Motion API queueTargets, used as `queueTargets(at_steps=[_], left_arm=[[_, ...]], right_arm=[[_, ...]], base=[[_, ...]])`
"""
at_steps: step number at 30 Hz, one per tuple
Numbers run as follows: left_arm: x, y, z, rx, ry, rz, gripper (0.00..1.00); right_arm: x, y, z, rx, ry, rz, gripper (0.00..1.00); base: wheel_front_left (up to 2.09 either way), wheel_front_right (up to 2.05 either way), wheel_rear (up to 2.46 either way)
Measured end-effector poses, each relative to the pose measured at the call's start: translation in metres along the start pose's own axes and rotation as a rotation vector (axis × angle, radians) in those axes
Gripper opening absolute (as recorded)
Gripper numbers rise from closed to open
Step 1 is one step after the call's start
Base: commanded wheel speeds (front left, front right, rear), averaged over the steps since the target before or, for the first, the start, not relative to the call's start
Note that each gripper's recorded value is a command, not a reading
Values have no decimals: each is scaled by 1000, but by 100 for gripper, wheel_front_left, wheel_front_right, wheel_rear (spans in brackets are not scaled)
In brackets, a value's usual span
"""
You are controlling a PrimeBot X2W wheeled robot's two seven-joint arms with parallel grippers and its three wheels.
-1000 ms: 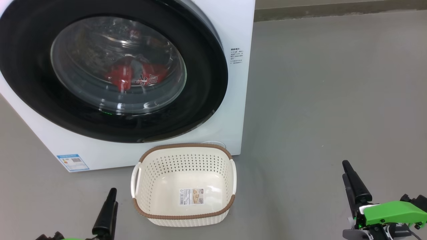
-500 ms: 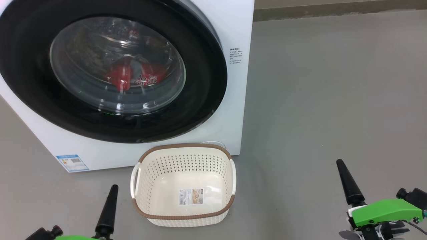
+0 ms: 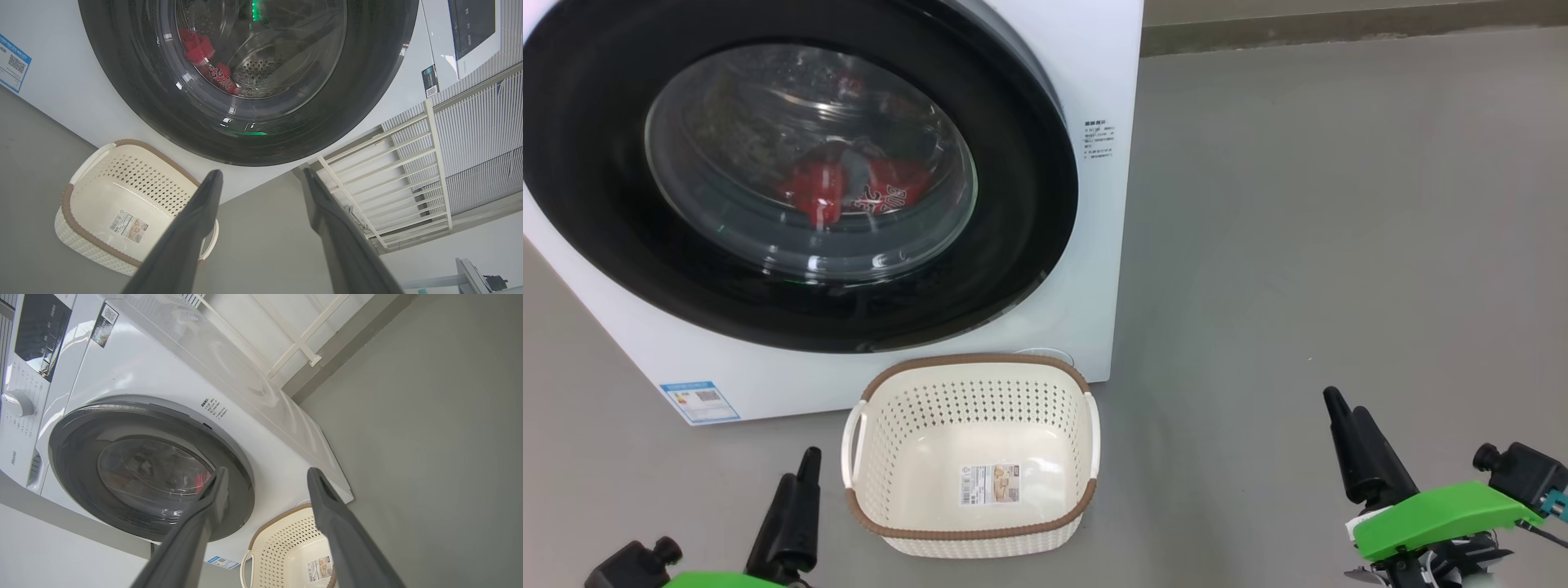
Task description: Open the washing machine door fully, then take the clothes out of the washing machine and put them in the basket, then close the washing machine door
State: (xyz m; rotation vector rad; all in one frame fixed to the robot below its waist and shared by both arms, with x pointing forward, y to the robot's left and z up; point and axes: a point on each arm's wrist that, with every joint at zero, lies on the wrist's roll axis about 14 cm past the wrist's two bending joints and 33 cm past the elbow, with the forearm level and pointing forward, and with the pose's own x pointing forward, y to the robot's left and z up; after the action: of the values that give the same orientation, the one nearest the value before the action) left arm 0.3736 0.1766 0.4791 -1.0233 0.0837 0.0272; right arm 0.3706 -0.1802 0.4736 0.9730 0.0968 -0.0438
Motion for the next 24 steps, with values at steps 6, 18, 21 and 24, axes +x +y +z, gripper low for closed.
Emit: queueTargets(at_steps=[6,18,21,24], left_arm=[[1,0,3,119,-11,-4,100],[3,-9,9,295,-42,-34,100],[3,-10,10,327,-47,-40,100],[3,-11,10,362,-52,-46,100]], right_arm=[[1,7,-1,-104,4,28,100],[3,17,5,-249,-28,65,100],[3,20,3,-287,-26,76,100],[5,25,1,-320,-26,95,100]], base=[[0,0,0],[0,0,0],[0,0,0],[0,0,0]])
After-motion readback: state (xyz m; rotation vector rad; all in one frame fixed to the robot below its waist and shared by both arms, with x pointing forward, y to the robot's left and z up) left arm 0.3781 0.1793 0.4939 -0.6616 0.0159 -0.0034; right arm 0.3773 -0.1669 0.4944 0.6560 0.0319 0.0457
